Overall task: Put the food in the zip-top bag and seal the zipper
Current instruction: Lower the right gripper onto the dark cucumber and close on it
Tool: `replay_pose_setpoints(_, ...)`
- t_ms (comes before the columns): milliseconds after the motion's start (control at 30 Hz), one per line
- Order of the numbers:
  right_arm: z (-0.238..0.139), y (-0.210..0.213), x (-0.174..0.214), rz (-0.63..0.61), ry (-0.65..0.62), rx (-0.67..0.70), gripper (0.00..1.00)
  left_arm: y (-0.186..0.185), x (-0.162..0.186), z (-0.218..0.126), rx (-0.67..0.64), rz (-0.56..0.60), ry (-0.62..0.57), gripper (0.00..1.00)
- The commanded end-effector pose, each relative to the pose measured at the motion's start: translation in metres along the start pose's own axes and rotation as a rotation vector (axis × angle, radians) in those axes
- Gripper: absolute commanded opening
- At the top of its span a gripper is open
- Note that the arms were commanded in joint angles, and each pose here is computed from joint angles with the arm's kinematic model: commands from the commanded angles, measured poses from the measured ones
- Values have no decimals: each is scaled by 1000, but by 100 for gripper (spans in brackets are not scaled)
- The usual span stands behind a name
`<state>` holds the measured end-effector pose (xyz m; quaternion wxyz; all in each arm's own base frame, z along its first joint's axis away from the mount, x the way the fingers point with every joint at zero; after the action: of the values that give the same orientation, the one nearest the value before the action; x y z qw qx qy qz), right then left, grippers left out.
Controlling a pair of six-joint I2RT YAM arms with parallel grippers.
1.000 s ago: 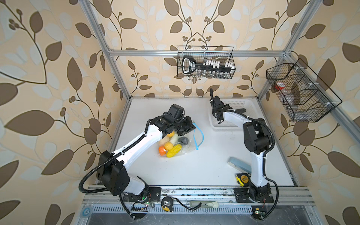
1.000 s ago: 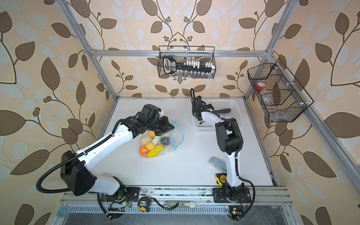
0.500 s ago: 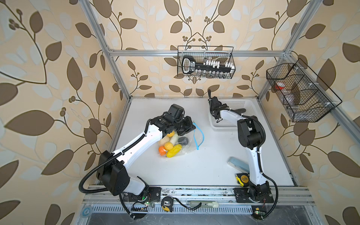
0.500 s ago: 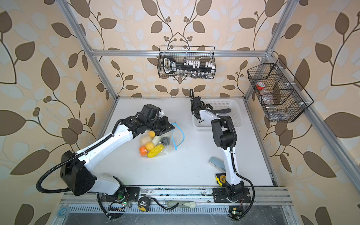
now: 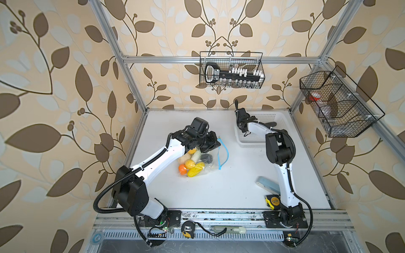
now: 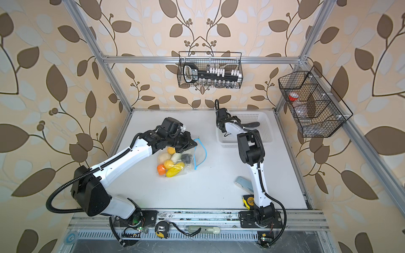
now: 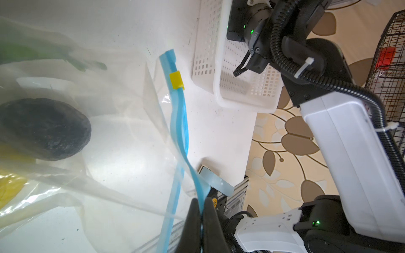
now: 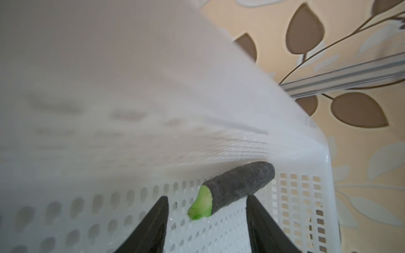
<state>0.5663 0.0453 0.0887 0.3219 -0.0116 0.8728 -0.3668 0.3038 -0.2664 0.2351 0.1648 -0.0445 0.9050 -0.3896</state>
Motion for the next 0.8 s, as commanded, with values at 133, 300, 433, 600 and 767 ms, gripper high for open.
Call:
replay_pose_setpoints(133, 16, 2, 4, -32, 28, 25, 56, 0, -5, -2, 14, 17, -8, 2)
replay_pose_setpoints(300, 20, 4, 7, -40, 37, 25, 54, 2, -6, -3, 15, 15, -8, 2)
replay_pose_setpoints(433, 23, 4, 11, -42, 47, 34, 48, 3, -7, -3, 15, 12, -9, 2)
replay_pose_setpoints(600, 24, 3, 15, -44, 57, 41, 45, 4, -8, -3, 16, 9, -8, 2)
replay_pose_setpoints(767, 19, -2, 16, -20, 58, 40, 44, 4, -9, -4, 17, 10, -11, 2)
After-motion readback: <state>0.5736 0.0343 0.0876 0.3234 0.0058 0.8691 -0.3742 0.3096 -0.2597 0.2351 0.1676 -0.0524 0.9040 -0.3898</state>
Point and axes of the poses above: each gripper's point midway between its finger pads, its own z axis out along the fingers, its own y axis along the line the jaws close on, x = y × z, the point moved 2 cm from there along -z, back along the fingers, and after that the axes turned 12 degrees about z, right-handed, at the moved point
